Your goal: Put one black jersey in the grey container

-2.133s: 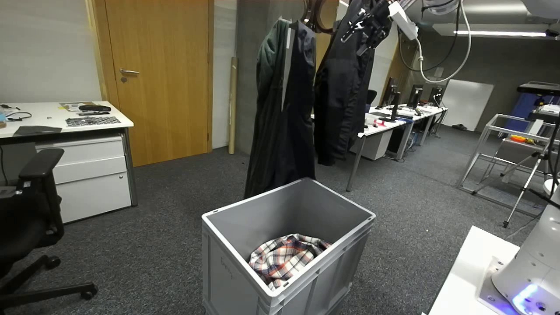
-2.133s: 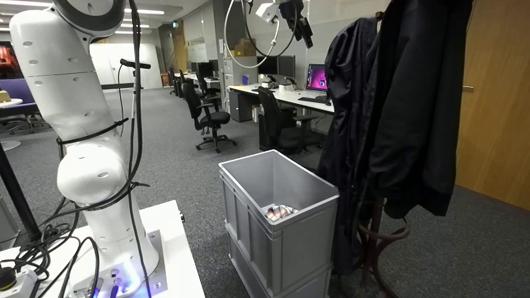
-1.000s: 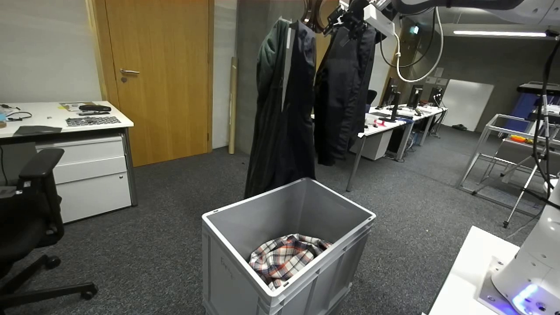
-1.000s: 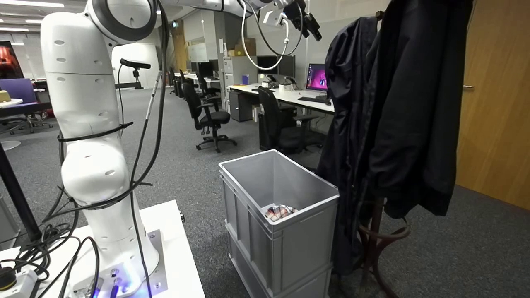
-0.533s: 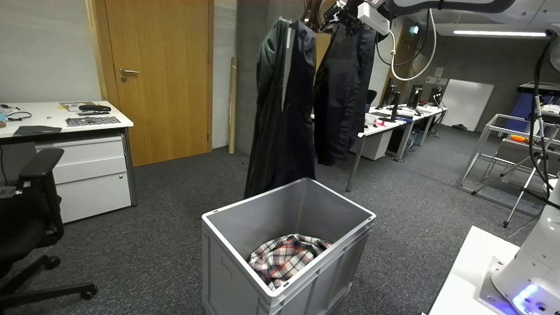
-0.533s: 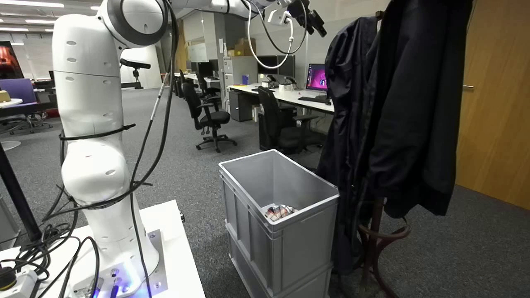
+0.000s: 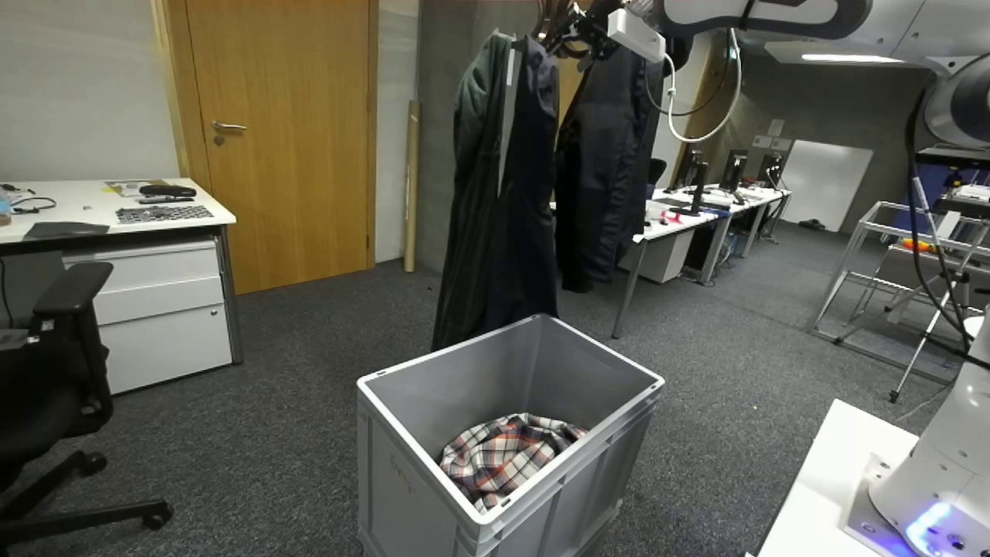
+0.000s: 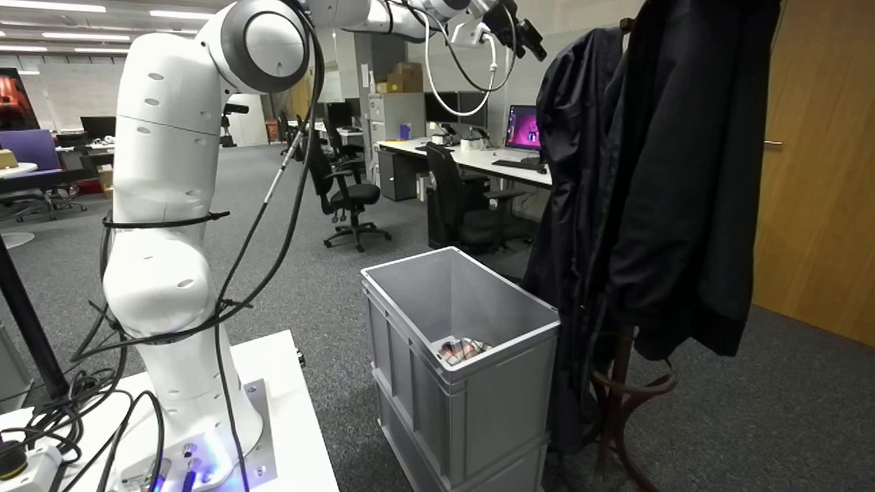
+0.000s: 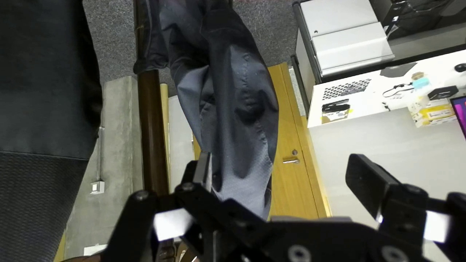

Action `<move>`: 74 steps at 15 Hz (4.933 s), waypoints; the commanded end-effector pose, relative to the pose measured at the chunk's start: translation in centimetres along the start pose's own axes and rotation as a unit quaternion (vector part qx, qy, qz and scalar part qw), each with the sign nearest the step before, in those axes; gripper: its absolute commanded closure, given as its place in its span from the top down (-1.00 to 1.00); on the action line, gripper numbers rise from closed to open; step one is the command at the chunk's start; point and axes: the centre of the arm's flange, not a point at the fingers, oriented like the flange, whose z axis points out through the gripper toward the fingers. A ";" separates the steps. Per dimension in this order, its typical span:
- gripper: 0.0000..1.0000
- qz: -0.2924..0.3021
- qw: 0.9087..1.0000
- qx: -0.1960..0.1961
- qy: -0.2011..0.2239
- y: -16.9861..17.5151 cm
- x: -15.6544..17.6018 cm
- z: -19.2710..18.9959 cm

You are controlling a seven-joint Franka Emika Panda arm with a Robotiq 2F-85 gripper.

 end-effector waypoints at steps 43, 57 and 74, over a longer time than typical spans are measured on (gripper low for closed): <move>-0.99 0.000 0.990 -0.003 0.141 -0.5 6.1 0.1; -0.99 -0.014 0.979 0.044 0.200 -2.9 6.5 -4.0; -0.99 -0.101 0.967 0.073 0.223 -6.8 3.8 -4.6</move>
